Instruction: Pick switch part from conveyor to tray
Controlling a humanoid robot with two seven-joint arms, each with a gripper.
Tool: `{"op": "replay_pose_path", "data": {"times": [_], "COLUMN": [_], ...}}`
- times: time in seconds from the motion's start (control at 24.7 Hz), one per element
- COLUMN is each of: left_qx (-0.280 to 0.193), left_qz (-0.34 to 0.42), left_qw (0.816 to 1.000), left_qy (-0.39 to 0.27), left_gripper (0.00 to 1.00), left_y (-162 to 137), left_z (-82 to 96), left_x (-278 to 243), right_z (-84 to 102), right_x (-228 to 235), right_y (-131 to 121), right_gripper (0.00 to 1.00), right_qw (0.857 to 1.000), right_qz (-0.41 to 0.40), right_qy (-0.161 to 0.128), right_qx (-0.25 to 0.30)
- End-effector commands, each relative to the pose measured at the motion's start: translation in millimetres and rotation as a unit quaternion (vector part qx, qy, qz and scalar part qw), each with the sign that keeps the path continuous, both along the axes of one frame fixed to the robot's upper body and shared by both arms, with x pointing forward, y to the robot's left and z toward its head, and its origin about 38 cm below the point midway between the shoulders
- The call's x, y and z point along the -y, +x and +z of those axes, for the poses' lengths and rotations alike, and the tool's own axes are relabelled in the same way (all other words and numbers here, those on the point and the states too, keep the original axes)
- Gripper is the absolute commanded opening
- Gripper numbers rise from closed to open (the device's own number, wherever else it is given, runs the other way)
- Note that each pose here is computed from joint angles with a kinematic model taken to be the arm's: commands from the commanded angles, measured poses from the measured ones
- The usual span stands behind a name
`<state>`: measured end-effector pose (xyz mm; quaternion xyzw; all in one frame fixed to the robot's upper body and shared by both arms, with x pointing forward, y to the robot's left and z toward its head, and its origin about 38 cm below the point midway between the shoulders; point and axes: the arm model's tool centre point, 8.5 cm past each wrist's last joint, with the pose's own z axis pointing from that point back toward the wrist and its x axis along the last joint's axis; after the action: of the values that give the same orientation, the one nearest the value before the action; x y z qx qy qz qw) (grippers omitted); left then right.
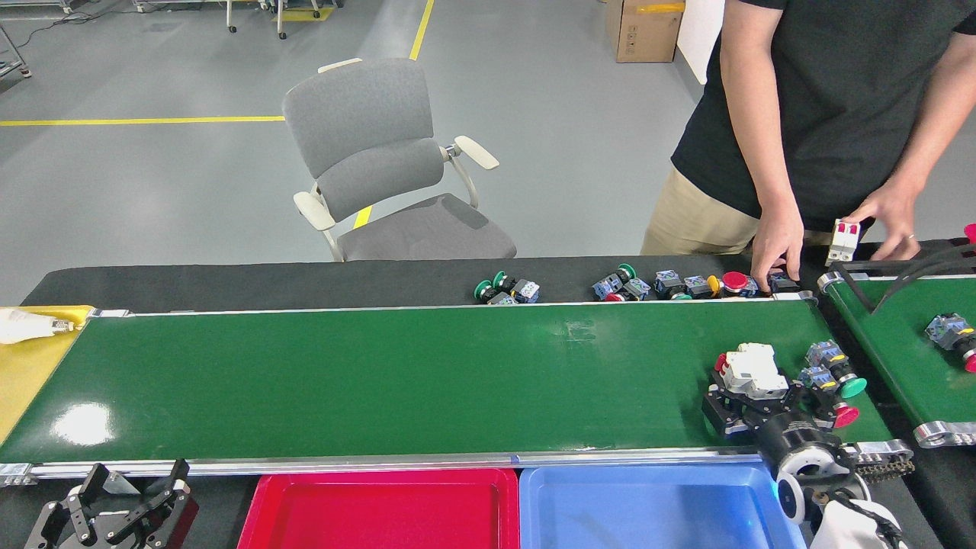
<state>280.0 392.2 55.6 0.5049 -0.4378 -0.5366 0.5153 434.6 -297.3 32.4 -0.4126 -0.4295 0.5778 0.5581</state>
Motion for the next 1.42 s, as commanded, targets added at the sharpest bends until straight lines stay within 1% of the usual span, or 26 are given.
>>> {"op": "replay_pose_path", "data": {"times": [0.0,0.04,0.12,0.2,0.28,0.36,0.4,0.44,0.49,0.53,0.57,0.61,0.65,0.69,0.77,0.85,0.93,1.01,1.13,1.25,1.37], "left_qx": [0.011,0.011,0.01,0.011,0.01,0.01,0.01,0.011,0.012,0.012,0.012,0.012,0.012,0.012,0.012,0.011,0.008,0.006,0.004,0.004,0.004], "left_qz": [0.002,0.004,0.007,0.008,0.009,0.011,0.01,0.011,0.009,0.008,0.008,0.007,0.006,0.006,0.005,-0.005,-0.022,-0.022,-0.019,-0.016,-0.015], "left_qw": [1.0,1.0,1.0,1.0,1.0,1.0,1.0,1.0,1.0,1.0,1.0,1.0,1.0,1.0,1.0,1.0,1.0,1.0,1.0,1.0,1.0], "left_qy": [0.005,0.005,0.006,0.006,0.007,0.005,0.004,0.003,0.002,0.002,0.002,0.001,0.001,0.001,0.001,0.001,0.004,0.013,0.015,0.015,0.016], "left_gripper": [1.0,1.0,1.0,1.0,1.0,1.0,1.0,1.0,1.0,1.0,1.0,1.0,1.0,1.0,1.0,1.0,1.0,1.0,1.0,1.0,1.0], "left_y": [3.4,3.3,2.1,2.0,0.0,-1.8,-1.7,-2.3,-2.2,-2.6,-2.6,-2.6,-2.6,-2.6,-2.6,-2.4,-2.4,-2.5,-2.9,-2.9,-2.0], "left_z": [6.2,6.3,6.1,6.4,6.1,5.3,5.5,5.4,5.9,5.9,5.9,5.6,5.6,5.6,5.7,5.6,4.8,4.5,3.3,2.9,3.3], "left_x": [-1.8,-2.5,-4.2,-4.8,-5.5,-5.9,-5.1,-4.7,-4.2,-3.9,-3.7,-3.2,-3.1,-3.1,-2.7,-0.8,2.2,2.6,1.2,-1.0,-1.2], "right_z": [10.9,12.7,16.1,28.7,37.7,50.4,56.2,58.4,56.3,49.7,38.7,24.6,17.4,10.2,6.9,8.0,12.9,19.3,19.5,16.8,25.3], "right_x": [-1.7,-4.4,-12.3,-21.4,-25.7,-29.7,-27.6,-23.2,-22.1,-22.5,-25.2,-26.9,-27.8,-31.2,-40.6,-39.1,-32.3,-22.3,-22.8,-23.6,-27.5], "right_y": [6.4,6.7,6.5,3.8,-6.0,-27.3,-43.1,-62.1,-83.0,-101.1,-121.3,-139.5,-148.8,-158.1,-162.2,-160.2,-154.1,-144.6,-142.2,-139.0,-117.2], "right_gripper": [0.51,0.31,0.06,0.02,0.01,0.01,0.01,0.04,0.06,0.09,0.2,0.5,0.78,0.97,0.99,0.99,0.98,0.97,0.95,0.96,0.96], "right_qw": [1.0,1.0,0.999,0.996,0.992,0.986,0.984,0.983,0.983,0.984,0.985,0.987,0.987,0.988,0.988,0.989,0.99,0.989,0.991,0.994,0.994], "right_qz": [0.005,0.014,0.033,0.06,0.072,0.083,0.082,0.079,0.081,0.085,0.094,0.1,0.099,0.093,0.084,0.062,0.005,-0.042,-0.05,-0.045,-0.036], "right_qy": [-0.003,-0.001,0.004,0.012,0.017,0.019,0.02,0.023,0.028,0.032,0.039,0.045,0.049,0.059,0.078,0.081,0.078,0.062,0.045,0.041,0.042], "right_qx": [0.019,0.026,0.038,0.072,0.103,0.143,0.157,0.165,0.164,0.155,0.139,0.121,0.114,0.107,0.106,0.109,0.116,0.124,0.12,0.092,0.094]}}
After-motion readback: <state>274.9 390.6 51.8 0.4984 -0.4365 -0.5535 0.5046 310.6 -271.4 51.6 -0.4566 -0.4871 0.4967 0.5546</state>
